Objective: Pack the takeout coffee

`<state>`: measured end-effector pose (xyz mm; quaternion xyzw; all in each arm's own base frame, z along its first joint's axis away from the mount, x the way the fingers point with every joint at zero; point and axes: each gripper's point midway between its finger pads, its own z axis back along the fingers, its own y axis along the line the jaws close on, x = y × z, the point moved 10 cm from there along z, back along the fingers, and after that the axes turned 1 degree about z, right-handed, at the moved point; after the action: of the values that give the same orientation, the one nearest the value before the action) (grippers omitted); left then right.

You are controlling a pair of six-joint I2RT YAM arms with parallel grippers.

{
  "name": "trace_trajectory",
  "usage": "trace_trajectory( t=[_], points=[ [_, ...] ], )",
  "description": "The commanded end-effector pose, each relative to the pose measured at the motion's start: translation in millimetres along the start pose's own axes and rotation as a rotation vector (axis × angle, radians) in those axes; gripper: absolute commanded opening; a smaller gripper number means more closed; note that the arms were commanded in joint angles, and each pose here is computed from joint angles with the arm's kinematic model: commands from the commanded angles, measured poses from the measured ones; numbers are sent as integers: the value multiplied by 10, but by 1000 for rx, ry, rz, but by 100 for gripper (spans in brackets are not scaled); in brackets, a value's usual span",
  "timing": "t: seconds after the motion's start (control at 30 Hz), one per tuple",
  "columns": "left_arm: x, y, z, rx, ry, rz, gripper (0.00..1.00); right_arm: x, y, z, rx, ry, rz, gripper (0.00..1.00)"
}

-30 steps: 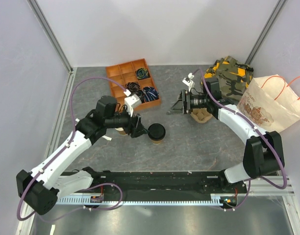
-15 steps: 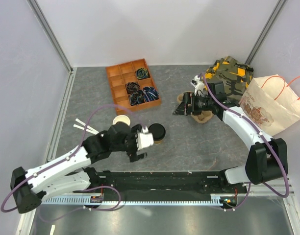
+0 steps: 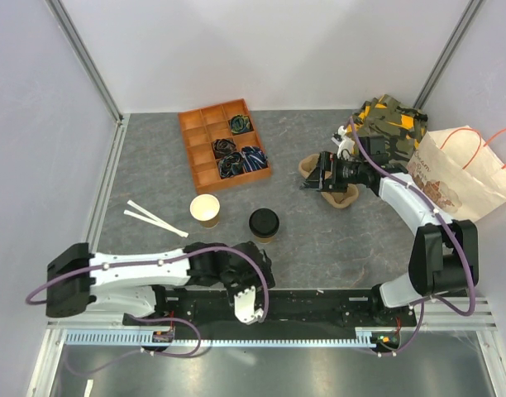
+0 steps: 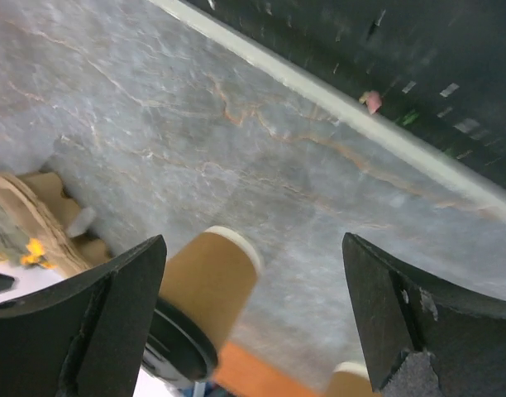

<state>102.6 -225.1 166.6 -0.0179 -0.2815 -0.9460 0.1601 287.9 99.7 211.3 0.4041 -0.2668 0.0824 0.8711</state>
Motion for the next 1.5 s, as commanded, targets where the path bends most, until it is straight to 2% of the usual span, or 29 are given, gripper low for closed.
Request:
trace_trajectory(
  t=[0.0,0.1,0.2,0.4,0.87,1.3,1.4,1.47],
  points=[
    [-153,225,-211,47,249,-268,95,136,21,16,48,-15,7,98],
    [-208,284,-390,58,317,-280,94,151,-23,-20,61,-1,-18,98],
    [-214,366,-455,80,329,-280,82,157,-48,-30,71,6,-33,98],
    [-320,294,-602,15,351,-299,68,155,-79,-34,87,15,-53,98],
    [-882,393,-775,-4,459,-237,67,175,-67,-26,122,18,-48,98],
    [-1621,479,-927,17,560,-184,67,185,-97,-53,119,24,-46,98],
    [-1664,519,-915,39,567,-173,68,218,-85,-41,113,20,-32,98],
    [-1584,498,-874,33,523,-160,70,256,-63,-18,109,16,-12,98]
  ],
)
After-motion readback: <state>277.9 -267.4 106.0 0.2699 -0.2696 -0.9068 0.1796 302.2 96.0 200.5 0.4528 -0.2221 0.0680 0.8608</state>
